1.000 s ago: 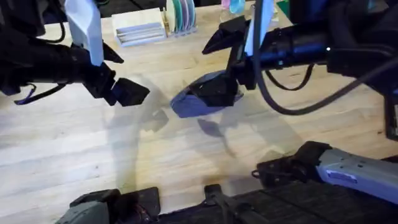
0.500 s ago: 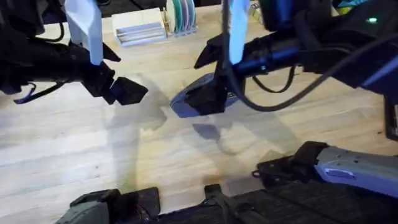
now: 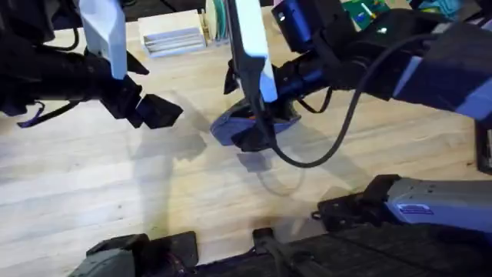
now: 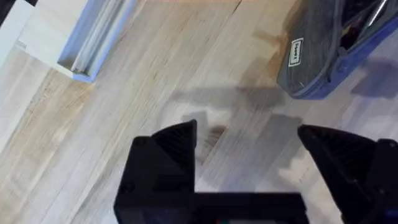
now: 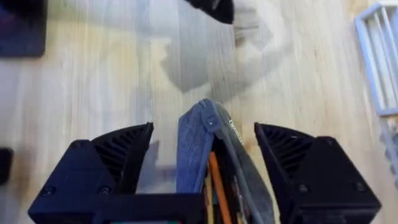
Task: Unzip the bag, pick up the pens from the table one at a time and place them inside, then zip the bag closed.
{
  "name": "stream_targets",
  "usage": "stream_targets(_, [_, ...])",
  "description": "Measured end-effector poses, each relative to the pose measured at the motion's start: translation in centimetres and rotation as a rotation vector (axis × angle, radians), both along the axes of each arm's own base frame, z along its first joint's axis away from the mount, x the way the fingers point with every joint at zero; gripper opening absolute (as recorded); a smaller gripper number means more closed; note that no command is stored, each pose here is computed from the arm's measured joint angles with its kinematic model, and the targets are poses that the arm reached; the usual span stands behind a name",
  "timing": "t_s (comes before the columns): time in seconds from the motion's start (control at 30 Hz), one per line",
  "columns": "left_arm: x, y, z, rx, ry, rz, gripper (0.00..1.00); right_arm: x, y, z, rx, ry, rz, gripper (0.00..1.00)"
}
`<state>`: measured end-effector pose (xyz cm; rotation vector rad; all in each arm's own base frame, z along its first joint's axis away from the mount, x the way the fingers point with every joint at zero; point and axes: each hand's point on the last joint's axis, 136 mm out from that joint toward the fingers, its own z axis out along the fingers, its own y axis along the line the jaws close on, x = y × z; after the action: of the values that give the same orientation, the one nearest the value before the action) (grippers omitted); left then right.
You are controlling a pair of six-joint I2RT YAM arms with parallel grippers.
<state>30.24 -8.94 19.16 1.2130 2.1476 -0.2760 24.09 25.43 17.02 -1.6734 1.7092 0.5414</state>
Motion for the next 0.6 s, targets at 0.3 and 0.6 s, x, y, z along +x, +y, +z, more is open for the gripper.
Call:
stream_targets(0.3, [0.00, 0.04, -0.04, 0.002, 0.001, 0.001, 0.993, -0.23, 0.27, -0.18, -0.019, -0.062, 0.075, 0.998])
stream_targets(0.6, [-0.09, 0.04, -0.12, 0.002, 0.007, 0.001, 0.993, -0.37, 0.47, -0.14, -0.021, -0.078, 0.095, 0.997])
